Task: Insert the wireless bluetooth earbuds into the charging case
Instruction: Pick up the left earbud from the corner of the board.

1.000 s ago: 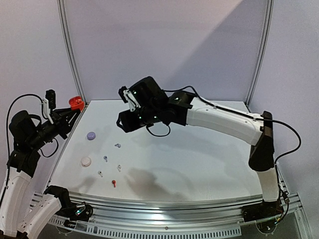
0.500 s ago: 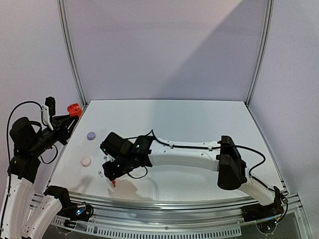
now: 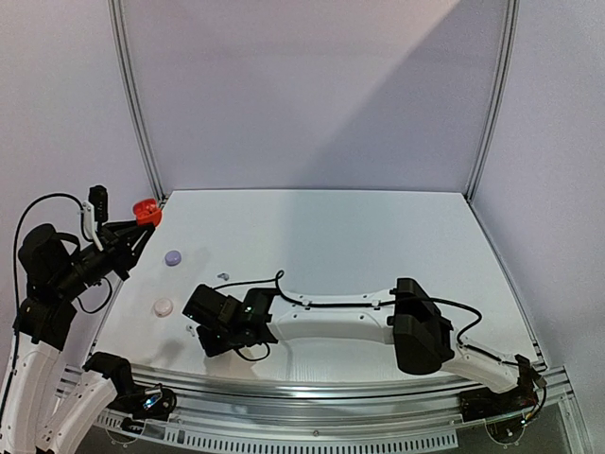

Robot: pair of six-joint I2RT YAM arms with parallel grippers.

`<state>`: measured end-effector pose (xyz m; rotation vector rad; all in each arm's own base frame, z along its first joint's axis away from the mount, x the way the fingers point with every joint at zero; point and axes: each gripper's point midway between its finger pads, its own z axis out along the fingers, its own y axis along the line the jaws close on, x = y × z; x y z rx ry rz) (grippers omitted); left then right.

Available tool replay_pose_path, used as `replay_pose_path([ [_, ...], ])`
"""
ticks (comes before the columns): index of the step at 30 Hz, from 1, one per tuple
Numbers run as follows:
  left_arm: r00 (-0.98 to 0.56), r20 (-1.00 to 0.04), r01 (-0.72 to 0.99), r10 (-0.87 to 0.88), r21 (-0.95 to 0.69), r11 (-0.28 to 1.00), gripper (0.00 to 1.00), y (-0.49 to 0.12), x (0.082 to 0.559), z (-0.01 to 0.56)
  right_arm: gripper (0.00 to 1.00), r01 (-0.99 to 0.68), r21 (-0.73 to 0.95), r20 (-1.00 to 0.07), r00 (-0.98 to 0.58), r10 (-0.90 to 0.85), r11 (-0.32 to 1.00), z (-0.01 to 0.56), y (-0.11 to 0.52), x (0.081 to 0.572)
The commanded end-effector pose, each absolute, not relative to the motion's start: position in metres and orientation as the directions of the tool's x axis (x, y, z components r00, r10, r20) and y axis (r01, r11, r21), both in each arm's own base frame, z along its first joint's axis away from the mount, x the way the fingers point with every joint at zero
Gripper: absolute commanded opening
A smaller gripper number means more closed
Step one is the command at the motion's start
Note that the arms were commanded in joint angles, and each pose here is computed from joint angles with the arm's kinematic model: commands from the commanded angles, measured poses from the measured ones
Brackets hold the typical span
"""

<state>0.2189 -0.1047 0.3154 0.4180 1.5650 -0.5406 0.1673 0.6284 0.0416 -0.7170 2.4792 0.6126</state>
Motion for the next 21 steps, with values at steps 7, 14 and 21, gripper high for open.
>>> replay_pose_path([
  [7,-0.097,-0.994,0.57,-0.055,-0.101,0.816,0.0,-0.107,0.22,0.304,0.38,-0.604,0.246,-0.537,-0.736,-0.412,0.758,0.008,0.629,0.157],
  [14,-0.115,-0.991,0.563,-0.07,-0.123,0.817,0.0,-0.106,0.221,0.301,0.25,-0.606,0.2,-0.517,-0.733,-0.442,0.77,-0.002,0.617,0.154],
  [21,-0.108,-0.992,0.559,-0.068,-0.117,0.821,0.0,-0.105,0.221,0.303,0.13,-0.624,0.12,-0.534,-0.696,-0.48,0.772,0.0,0.608,0.157],
])
